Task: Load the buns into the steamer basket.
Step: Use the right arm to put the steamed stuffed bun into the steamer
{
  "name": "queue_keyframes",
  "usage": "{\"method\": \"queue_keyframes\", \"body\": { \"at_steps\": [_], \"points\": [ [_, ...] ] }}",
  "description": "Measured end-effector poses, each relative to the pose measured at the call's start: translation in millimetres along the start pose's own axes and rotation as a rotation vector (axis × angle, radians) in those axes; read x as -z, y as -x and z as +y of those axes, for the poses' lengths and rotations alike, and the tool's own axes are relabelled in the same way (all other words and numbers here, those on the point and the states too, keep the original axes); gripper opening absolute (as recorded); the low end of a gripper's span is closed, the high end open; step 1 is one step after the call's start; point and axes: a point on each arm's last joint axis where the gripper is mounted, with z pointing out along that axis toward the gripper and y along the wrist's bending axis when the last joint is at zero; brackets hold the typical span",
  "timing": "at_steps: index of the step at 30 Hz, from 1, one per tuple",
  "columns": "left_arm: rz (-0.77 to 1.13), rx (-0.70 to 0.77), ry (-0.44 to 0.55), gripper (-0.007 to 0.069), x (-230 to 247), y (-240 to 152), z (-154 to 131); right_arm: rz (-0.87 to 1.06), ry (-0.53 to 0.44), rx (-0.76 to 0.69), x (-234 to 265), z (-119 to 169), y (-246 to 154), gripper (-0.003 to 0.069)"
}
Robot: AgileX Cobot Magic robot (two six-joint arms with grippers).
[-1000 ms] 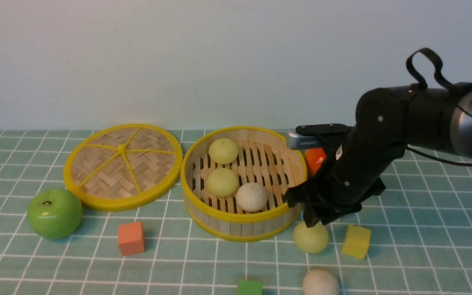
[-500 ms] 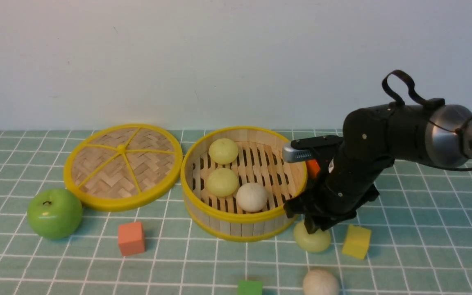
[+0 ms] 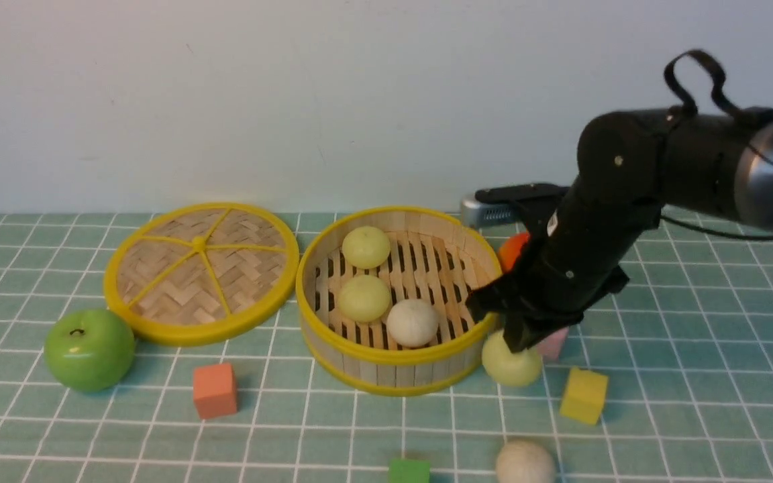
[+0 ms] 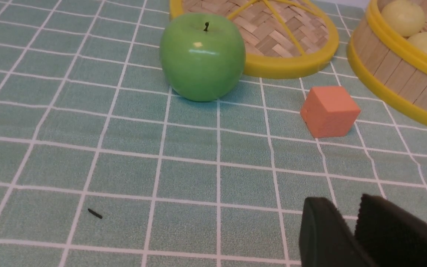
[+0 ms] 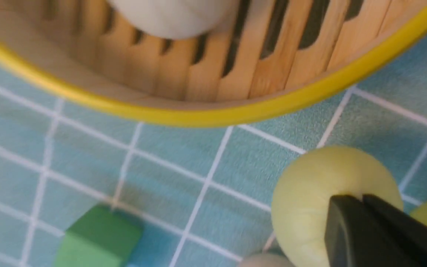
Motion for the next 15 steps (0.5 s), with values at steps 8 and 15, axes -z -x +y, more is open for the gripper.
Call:
{"method": "queue_keyframes", "body": {
  "at_steps": [8, 15],
  "points": [
    [0.0, -0.001, 0.0, 0.0165, 0.0, 0.0, 0.0, -0.276, 0.055, 0.009, 42.3, 8.4, 42.8, 0.0004],
    [0.0, -0.001, 0.0, 0.0165, 0.0, 0.0, 0.0, -0.284, 0.03, -0.016, -19.4, -3.6, 58.1, 0.0004]
  ]
}}
